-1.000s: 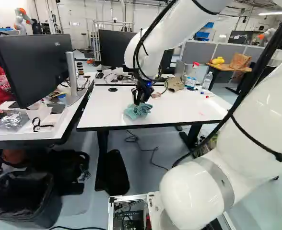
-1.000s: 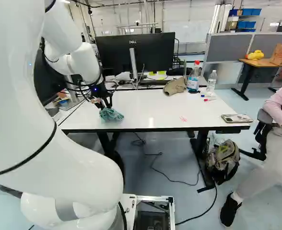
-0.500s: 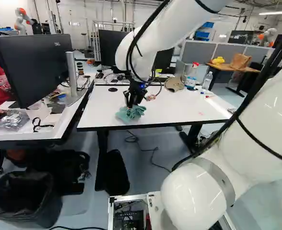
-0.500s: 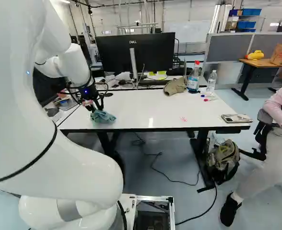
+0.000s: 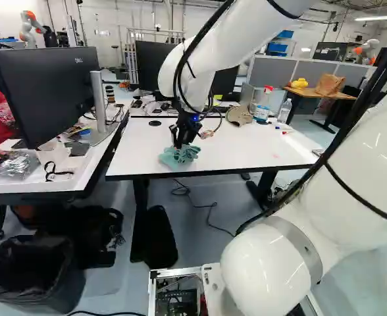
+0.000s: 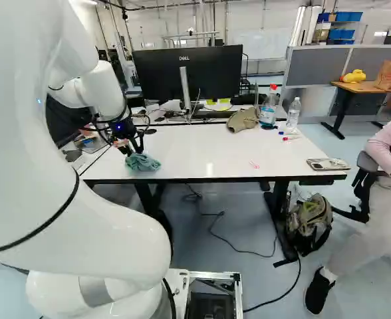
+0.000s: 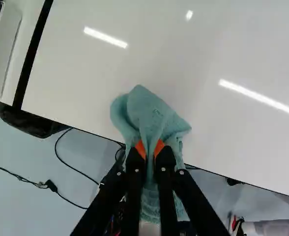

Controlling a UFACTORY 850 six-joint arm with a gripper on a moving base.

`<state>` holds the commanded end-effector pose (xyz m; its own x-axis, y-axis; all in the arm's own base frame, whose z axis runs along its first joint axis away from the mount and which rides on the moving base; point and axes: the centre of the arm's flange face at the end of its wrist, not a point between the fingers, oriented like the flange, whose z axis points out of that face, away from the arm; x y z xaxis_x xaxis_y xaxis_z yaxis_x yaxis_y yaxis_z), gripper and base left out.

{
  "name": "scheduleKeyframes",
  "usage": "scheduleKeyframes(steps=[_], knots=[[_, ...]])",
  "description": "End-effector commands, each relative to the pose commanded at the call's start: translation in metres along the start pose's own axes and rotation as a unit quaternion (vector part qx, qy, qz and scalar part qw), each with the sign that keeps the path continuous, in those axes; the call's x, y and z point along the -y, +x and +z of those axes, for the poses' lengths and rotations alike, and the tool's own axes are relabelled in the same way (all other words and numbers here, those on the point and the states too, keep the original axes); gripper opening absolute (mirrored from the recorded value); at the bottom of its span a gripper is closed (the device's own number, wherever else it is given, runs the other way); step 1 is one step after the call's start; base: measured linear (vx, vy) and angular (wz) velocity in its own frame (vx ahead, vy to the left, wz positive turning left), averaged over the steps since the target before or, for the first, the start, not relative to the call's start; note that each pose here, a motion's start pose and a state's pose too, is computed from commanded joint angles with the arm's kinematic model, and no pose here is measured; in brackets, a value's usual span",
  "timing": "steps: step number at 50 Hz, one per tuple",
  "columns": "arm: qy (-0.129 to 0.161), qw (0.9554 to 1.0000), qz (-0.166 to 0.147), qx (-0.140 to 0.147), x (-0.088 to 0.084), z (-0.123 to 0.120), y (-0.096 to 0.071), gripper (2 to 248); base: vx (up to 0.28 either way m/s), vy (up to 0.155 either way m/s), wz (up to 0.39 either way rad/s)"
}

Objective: Clean the table with the green towel

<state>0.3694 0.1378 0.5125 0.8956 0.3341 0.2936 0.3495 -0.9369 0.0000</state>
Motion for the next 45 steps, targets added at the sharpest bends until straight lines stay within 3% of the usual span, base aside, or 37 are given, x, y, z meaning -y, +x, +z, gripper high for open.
scheduleKeyframes(steps=[12,45], knots=[[-0.002,1.0,0.006,-0.005,-0.005,-0.005,-0.002,38,0.0,0.0,0.0],[-0.029,0.9947,0.077,-0.062,-0.059,-0.053,-0.023,38,0.0,0.0,0.0]])
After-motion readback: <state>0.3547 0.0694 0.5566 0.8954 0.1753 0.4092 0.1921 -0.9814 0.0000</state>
